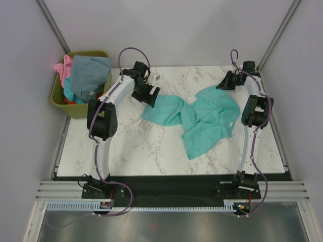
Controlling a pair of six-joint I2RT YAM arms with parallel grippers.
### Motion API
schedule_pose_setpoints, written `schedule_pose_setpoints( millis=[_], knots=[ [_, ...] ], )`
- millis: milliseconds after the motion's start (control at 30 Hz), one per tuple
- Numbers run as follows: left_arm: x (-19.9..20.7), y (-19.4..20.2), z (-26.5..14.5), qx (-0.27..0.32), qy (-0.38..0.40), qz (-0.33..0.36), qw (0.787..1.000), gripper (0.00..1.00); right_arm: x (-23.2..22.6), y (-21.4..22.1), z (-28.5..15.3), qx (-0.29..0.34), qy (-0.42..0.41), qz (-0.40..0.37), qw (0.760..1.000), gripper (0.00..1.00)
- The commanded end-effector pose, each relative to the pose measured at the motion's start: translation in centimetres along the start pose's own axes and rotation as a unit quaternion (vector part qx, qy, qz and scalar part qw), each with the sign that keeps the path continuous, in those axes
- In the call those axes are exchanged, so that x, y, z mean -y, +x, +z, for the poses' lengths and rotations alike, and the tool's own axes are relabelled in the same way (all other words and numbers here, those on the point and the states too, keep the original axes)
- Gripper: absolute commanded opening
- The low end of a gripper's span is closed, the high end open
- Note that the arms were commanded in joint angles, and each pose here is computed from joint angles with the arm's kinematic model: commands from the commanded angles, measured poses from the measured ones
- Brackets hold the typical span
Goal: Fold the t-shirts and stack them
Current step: Flatten the tshirt out
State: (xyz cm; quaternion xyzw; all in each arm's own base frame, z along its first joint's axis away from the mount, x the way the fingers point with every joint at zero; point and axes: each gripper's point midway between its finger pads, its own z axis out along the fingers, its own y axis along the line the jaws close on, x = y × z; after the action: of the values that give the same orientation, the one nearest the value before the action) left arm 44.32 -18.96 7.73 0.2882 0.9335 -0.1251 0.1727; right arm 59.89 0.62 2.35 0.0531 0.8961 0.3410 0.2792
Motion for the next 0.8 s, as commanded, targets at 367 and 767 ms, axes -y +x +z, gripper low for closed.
schedule_pose_setpoints(
  millis=[367, 767],
  knots=[
    [-5.4, -6.6, 3.0, 0.081, -0.041, -0.002, 0.996, 0.91, -18.4, -6.9, -13.8, 0.114, -0.031, -0.162, 0.98, 0.05],
    [-2.3, -7.2, 6.1, 0.089, 0.064, -0.019, 0.994, 0.8, -20.2, -5.0, -15.0, 0.107, -0.019, -0.172, 0.979, 0.06]
  ],
)
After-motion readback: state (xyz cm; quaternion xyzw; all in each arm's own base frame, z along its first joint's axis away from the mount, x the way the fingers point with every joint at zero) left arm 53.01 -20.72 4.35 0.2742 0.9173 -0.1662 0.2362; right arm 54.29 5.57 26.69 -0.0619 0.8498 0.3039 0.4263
